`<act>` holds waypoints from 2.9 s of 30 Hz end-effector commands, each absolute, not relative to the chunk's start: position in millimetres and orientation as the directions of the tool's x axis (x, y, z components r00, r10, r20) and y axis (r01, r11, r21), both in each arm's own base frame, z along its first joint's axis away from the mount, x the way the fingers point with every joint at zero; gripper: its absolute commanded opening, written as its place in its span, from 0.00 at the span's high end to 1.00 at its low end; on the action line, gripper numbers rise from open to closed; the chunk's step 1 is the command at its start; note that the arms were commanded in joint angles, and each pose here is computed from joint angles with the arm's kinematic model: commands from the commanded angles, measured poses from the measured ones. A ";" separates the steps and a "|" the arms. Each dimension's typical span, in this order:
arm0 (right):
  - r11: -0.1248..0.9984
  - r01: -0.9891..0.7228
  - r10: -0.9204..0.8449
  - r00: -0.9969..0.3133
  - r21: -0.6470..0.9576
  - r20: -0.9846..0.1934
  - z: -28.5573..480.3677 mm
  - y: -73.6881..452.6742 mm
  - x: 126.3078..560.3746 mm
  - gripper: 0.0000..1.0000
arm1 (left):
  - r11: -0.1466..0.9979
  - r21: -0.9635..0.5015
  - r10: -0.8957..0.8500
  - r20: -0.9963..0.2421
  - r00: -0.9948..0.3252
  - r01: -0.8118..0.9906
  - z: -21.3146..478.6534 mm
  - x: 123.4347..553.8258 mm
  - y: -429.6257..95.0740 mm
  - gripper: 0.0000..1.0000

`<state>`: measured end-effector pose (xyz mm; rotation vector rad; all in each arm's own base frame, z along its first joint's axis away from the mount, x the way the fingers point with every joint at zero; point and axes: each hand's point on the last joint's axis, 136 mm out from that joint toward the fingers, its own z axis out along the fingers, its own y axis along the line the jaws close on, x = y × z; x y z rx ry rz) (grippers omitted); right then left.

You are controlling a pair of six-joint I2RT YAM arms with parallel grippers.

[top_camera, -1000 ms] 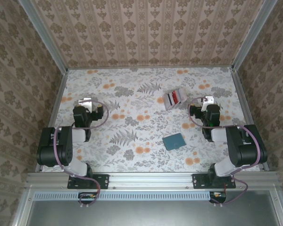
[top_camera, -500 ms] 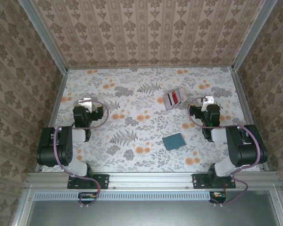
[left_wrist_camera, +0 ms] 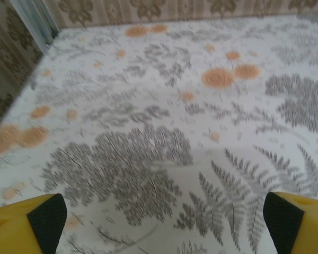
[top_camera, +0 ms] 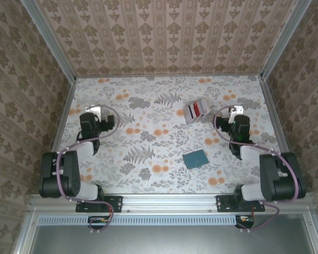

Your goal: Put the credit cards into the card holder

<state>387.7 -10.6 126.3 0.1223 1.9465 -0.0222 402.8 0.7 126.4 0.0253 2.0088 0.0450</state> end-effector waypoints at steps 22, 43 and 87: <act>0.903 0.148 0.367 -0.751 0.403 -0.548 147.2 39.9 402.2 0.05 | 0.882 -0.375 -0.028 -0.644 -0.765 0.284 161.1 398.6 -178.8 0.00; 0.906 0.009 0.159 -0.933 0.423 -0.323 83.5 123.0 498.5 0.13 | 0.775 -0.456 0.130 -0.563 -0.816 0.438 130.7 380.4 -270.7 0.00; 0.973 -0.026 0.068 -0.916 0.228 -0.396 123.5 107.0 359.1 0.17 | 0.794 -0.301 0.323 -0.526 -0.786 0.528 103.4 362.3 -331.1 0.03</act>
